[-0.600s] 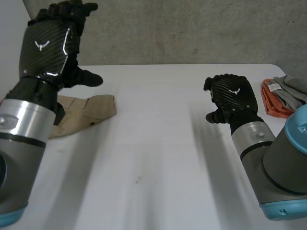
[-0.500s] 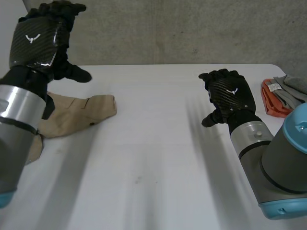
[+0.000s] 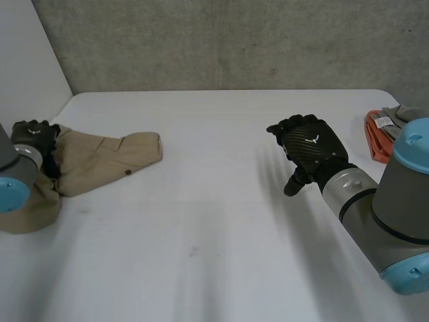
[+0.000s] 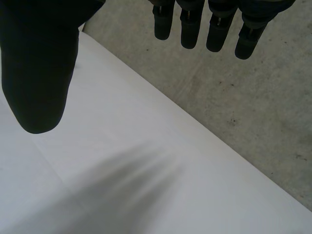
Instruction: Fold the laundry.
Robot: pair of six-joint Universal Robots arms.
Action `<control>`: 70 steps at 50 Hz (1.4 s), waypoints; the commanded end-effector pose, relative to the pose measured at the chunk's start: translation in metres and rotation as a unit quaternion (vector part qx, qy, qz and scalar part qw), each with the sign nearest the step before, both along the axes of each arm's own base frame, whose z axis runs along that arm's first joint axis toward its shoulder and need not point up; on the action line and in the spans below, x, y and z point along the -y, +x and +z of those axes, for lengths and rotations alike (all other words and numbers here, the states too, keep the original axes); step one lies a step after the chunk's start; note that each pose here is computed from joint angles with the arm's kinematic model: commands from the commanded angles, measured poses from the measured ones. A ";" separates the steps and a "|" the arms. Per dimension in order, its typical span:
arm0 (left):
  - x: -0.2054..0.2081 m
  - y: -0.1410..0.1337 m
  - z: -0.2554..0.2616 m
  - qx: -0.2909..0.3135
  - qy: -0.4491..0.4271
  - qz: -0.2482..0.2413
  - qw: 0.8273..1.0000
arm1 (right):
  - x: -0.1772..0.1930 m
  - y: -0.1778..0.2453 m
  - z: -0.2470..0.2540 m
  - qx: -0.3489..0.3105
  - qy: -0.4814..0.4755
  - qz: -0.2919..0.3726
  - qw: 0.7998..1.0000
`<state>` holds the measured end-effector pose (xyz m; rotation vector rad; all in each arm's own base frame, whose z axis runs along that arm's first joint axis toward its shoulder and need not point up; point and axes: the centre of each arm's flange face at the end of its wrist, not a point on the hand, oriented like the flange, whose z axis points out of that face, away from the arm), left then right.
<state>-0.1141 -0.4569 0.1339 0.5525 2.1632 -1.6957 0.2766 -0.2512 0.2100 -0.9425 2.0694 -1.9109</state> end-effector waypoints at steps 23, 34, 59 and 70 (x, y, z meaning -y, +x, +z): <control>-0.179 -0.194 0.139 -0.181 -0.197 -0.346 0.899 | 0.036 -0.033 0.045 0.019 -0.066 -0.064 0.996; -0.307 -0.254 0.024 -0.119 0.008 -0.475 0.872 | 0.061 -0.058 0.045 0.002 -0.064 -0.077 0.995; -0.242 -0.185 0.128 -0.236 -0.027 -0.297 0.925 | 0.038 -0.042 0.054 -0.028 0.070 -0.039 0.996; -0.186 -0.158 0.071 -0.215 0.173 -0.211 0.938 | 0.040 -0.008 0.028 -0.033 0.152 0.000 0.988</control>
